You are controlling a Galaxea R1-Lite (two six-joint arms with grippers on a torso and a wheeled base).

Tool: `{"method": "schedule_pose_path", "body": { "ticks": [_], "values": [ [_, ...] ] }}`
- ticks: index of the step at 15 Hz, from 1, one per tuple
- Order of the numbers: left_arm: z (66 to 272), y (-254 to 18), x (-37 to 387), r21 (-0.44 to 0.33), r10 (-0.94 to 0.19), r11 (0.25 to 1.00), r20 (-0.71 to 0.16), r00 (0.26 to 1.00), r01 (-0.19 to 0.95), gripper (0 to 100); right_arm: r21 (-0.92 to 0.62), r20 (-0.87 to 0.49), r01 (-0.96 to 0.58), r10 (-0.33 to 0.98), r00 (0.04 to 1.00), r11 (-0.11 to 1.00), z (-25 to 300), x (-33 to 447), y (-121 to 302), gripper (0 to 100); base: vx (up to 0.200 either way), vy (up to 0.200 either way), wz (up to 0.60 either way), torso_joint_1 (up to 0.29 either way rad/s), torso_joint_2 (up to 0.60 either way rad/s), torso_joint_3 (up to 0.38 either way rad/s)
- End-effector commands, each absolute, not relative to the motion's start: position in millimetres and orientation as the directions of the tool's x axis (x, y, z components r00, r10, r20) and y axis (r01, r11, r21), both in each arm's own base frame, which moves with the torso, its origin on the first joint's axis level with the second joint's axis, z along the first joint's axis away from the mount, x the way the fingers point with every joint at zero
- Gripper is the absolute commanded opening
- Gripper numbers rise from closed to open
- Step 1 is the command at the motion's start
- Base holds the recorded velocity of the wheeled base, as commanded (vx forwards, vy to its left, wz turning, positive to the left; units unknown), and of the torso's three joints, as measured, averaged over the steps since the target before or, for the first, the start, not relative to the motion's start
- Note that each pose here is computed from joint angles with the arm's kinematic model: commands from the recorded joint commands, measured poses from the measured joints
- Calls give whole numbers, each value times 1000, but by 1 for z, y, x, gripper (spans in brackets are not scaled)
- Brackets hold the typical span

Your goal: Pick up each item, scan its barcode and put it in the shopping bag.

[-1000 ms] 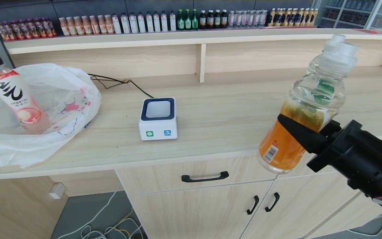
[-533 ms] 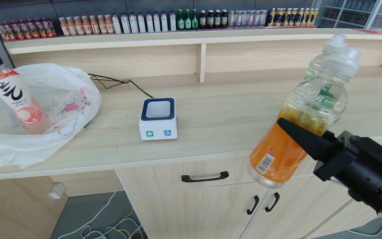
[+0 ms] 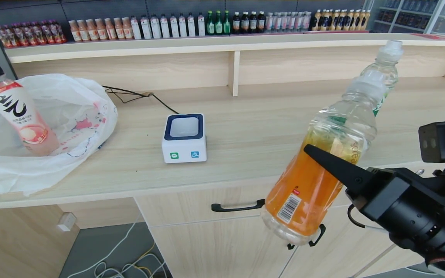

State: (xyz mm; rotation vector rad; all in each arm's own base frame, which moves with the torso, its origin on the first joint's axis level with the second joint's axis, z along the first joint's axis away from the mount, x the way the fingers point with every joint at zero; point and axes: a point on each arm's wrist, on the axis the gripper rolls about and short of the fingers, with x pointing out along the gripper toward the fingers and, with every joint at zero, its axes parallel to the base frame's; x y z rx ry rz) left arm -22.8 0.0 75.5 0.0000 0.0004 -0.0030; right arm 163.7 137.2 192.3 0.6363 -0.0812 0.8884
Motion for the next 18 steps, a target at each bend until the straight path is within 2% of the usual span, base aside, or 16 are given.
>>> {"method": "schedule_pose_path", "body": {
  "ticks": [1,7,10,14,18],
  "values": [
    [75,0,-23,0,-3,1000,0,1000,3,100,531,293,-732,718,631,426,186,164,144,0,0,0,0,0,0,0],
    [75,0,-23,0,-2,1000,0,1000,2,100,750,334,-643,751,570,156,195,153,154,0,0,0,0,0,0,0],
    [75,0,-23,0,-2,1000,0,1000,2,100,796,347,-600,756,555,76,199,157,163,0,0,0,0,0,0,0],
    [75,0,-23,0,-3,1000,0,1000,3,100,815,299,-573,788,538,82,186,167,189,0,0,0,0,0,0,0],
    [75,0,-23,0,-3,1000,0,1000,3,100,818,295,-572,803,517,68,185,161,193,0,0,0,0,0,0,0]
  ]
}}
